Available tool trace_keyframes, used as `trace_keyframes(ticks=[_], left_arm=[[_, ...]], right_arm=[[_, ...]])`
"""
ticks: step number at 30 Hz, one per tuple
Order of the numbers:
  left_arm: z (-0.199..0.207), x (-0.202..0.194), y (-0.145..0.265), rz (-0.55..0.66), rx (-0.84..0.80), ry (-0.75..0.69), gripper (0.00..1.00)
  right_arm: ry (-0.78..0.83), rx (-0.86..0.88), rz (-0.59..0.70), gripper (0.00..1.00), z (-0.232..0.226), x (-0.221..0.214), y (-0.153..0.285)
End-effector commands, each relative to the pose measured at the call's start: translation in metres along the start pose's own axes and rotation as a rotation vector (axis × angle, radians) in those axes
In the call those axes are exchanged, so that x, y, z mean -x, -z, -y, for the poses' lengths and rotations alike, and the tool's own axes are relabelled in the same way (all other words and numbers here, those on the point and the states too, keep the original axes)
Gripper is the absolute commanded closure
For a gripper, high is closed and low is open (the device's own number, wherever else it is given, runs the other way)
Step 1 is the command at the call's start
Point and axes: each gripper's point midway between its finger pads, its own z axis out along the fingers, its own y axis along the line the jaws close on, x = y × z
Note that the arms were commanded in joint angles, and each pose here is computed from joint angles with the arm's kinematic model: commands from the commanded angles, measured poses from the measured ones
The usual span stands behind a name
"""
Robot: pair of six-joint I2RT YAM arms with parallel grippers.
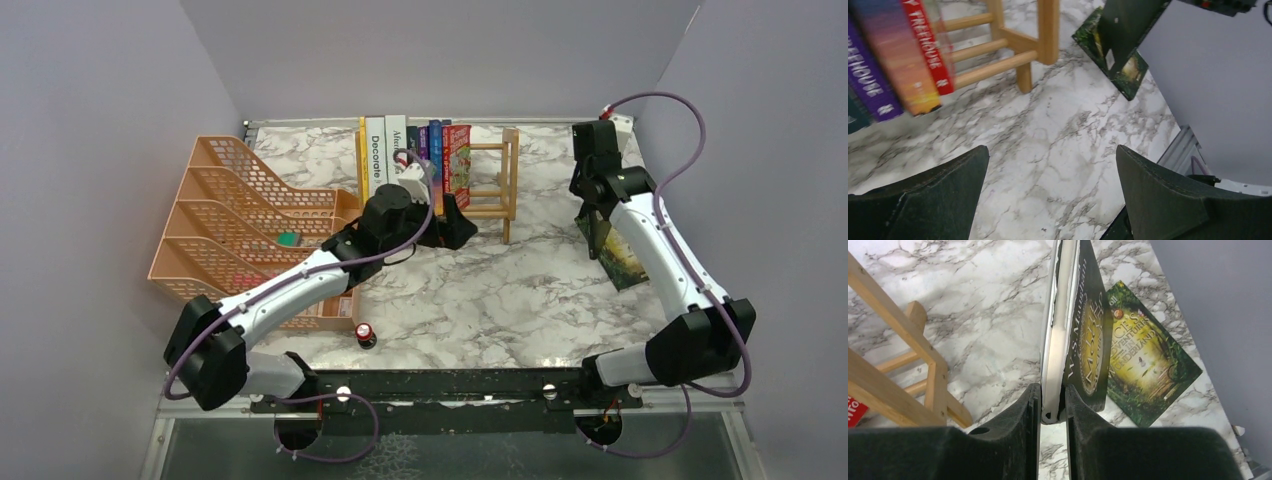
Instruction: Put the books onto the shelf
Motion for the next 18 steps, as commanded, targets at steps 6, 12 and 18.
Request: trace_keyframes(ticks=[6,12,18], left_arm=[[0.084,0.027,-0.056,0.212,-0.221,-0.223,0.04],[0.117,0.019,-0.099,0.246,-0.327,-0.297,0.06],[0.139,-0.001,-0.144,0.252,-0.388,-0.383,0.08]], right_arm=[[-0.159,0.068,0.049,0.99,0.002,0.002,0.026],[-0.241,0.107,0.081,0.99,0.007,0.007,0.045],[-0.276,0.17,0.068,0.99,0.003,0.007,0.059]])
